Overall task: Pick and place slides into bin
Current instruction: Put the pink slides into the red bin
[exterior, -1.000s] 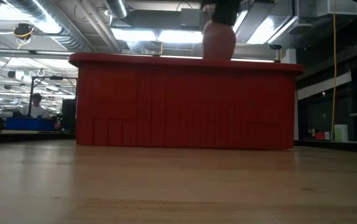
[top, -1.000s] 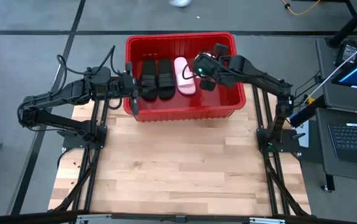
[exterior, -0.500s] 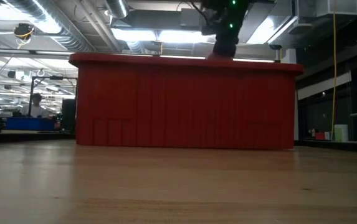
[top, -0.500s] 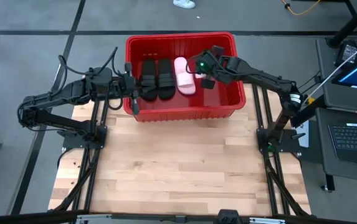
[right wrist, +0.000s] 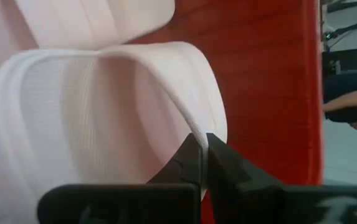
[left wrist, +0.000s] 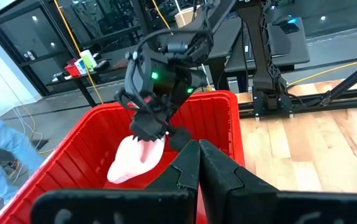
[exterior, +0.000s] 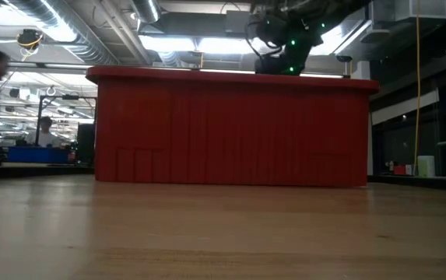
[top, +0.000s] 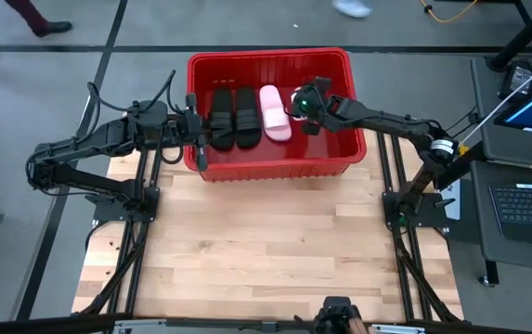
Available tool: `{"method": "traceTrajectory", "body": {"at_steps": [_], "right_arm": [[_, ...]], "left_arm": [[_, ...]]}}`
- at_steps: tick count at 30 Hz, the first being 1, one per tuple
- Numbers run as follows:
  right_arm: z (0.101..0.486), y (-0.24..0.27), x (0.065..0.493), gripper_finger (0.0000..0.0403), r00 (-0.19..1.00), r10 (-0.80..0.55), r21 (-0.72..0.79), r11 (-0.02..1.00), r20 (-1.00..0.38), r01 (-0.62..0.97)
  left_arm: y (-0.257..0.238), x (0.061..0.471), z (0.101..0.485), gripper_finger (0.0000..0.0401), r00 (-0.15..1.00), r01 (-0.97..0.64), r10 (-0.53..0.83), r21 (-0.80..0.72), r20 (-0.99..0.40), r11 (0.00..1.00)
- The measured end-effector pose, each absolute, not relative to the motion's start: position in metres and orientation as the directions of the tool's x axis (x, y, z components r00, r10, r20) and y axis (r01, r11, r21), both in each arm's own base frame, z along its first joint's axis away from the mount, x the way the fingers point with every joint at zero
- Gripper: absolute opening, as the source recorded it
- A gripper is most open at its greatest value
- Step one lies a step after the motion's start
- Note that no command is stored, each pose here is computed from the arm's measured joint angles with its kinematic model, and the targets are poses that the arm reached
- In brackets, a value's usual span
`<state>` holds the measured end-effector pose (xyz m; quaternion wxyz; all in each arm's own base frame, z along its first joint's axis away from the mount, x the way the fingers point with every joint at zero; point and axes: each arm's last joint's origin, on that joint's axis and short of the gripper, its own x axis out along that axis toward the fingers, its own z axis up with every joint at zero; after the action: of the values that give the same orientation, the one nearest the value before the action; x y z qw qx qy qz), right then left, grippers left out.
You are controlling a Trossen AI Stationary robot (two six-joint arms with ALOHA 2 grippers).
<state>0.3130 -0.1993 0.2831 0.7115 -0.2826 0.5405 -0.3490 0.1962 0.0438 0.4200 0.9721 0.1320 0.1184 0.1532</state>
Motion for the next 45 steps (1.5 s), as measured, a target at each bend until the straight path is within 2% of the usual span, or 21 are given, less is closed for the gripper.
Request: {"method": "traceTrajectory", "body": {"at_steps": [20, 31, 45], "right_arm": [[0.244, -0.215, 0.302, 0.0010, 0.195, -0.838, -0.814, 0.544, -0.510, 0.204], [0.244, -0.222, 0.300, 0.0010, 0.214, -0.846, -0.825, 0.528, -0.488, 0.204], [0.242, -0.230, 0.294, 0.0010, 0.245, -0.815, -0.803, 0.569, -0.525, 0.175]], "left_arm": [[0.044, 0.196, 0.420, 0.0001, 0.925, -0.267, 0.330, 0.293, -0.189, 0.918], [0.044, 0.196, 0.420, 0.0003, 0.925, -0.268, 0.330, 0.291, -0.189, 0.918], [0.044, 0.196, 0.420, 0.0002, 0.925, -0.275, 0.329, 0.265, -0.189, 0.924]]}}
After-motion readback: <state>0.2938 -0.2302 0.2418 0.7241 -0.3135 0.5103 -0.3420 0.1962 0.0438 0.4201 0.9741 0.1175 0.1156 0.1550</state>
